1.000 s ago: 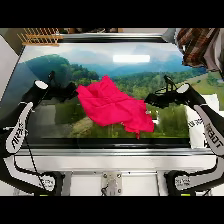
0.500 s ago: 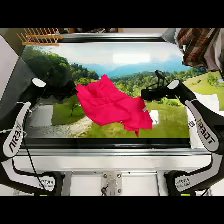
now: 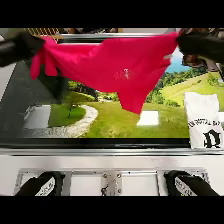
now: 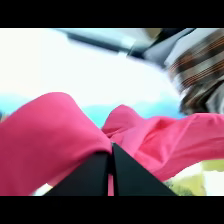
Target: Fold the clothes and pants, and hang the long-sleeved shirts on hangers.
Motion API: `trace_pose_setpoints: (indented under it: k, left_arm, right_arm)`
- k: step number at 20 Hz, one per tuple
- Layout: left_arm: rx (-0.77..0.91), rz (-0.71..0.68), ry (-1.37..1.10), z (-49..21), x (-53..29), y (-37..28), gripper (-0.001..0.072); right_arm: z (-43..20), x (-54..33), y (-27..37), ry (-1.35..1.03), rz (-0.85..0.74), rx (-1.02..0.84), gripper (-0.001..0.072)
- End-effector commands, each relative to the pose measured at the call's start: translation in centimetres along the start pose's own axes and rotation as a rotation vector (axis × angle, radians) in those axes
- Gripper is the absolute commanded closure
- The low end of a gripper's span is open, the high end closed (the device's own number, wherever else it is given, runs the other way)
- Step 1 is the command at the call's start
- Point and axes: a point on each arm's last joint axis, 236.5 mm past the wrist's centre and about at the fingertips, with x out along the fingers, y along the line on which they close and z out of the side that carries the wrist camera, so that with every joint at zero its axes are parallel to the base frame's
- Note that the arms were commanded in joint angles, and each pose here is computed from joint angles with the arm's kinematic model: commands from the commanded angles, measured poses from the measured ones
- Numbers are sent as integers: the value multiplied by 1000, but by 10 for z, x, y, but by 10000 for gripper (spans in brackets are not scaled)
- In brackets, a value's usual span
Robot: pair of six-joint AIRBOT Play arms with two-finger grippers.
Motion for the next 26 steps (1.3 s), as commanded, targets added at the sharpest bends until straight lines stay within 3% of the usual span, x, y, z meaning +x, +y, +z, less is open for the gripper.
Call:
trace_pose_setpoints:
  k: [1, 6, 11, 18, 21, 25, 26]
  left_arm:
    - [193, -81, -200, 38, -107, -90, 702]
    - [250, -172, -309, 38, -178, -141, 702]
    - [183, -139, -197, 4, -144, -113, 702]
    - [-99, 62, 202, -109, 60, 43, 701]
    - [-86, 116, 244, -134, 159, 98, 701]
    - [-51, 64, 356, -153, 257, 114, 701]
    - [-52, 46, 403, -161, 270, 116, 663]
  right_arm:
    - [49, -103, 60, -181, 30, -97, 695]
    - [52, -156, 92, -231, 58, -85, 696]
    - [22, -139, 68, -87, -8, 57, 696]
    - [-94, -2, -42, 360, -182, 223, 696]
    - [-128, 75, -102, 375, -246, 208, 696]
    - [-161, 139, -148, 331, -289, 257, 694]
    - [-168, 146, -154, 333, -295, 266, 671]
